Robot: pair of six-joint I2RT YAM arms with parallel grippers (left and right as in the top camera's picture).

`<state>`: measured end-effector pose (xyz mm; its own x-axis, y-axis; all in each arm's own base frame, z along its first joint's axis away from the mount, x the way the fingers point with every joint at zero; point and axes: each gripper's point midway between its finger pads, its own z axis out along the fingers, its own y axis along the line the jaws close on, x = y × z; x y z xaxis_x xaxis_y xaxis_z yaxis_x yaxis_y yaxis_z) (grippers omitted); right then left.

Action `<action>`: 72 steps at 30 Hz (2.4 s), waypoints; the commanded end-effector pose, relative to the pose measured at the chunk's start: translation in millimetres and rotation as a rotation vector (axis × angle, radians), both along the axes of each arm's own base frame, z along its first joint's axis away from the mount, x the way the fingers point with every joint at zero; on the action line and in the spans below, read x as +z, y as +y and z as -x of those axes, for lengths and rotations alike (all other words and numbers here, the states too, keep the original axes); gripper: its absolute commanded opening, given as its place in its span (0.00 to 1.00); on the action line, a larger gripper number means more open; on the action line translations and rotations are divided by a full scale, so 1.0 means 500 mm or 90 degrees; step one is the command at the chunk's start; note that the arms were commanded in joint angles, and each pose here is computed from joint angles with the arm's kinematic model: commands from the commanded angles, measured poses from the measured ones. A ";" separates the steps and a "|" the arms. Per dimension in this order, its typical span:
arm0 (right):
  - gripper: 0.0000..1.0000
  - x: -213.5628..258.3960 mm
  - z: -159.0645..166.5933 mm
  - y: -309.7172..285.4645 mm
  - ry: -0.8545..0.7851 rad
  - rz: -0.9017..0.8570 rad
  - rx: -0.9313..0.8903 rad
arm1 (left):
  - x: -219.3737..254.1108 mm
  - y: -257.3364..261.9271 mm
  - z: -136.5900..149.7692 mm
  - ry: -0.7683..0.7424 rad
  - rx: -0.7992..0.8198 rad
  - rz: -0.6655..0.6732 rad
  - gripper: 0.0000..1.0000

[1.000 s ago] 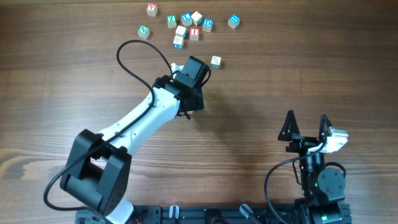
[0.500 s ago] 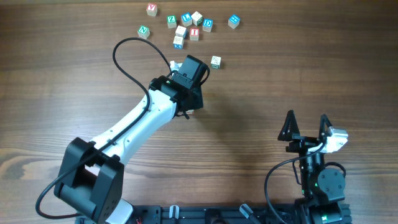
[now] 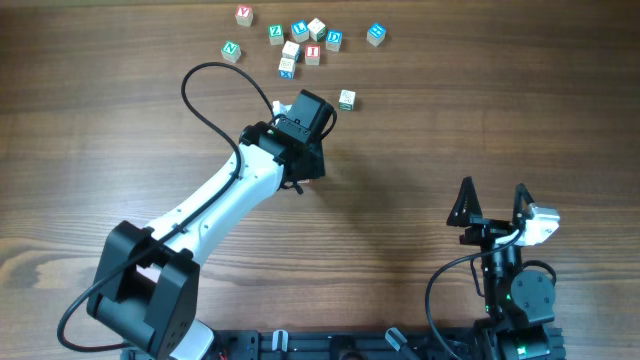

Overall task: Form a tower
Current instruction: 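Place the 'J' block on top of the '0' block and release, then reach the left gripper to the red 'I' block and grasp it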

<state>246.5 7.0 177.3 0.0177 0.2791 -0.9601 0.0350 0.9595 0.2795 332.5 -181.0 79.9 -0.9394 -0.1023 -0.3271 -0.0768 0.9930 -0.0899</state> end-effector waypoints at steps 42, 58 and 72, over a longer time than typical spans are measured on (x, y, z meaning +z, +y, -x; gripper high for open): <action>1.00 0.004 0.001 -0.006 -0.005 0.010 -0.009 | 0.026 -0.014 -0.017 -0.040 -0.084 -0.010 0.35; 1.00 0.004 0.001 -0.006 -0.005 0.010 -0.009 | 0.026 -0.014 -0.017 -0.039 -0.084 -0.010 0.38; 1.00 0.003 0.001 -0.006 -0.005 0.010 -0.009 | 0.191 -0.022 -0.161 -0.237 -0.065 -0.009 0.61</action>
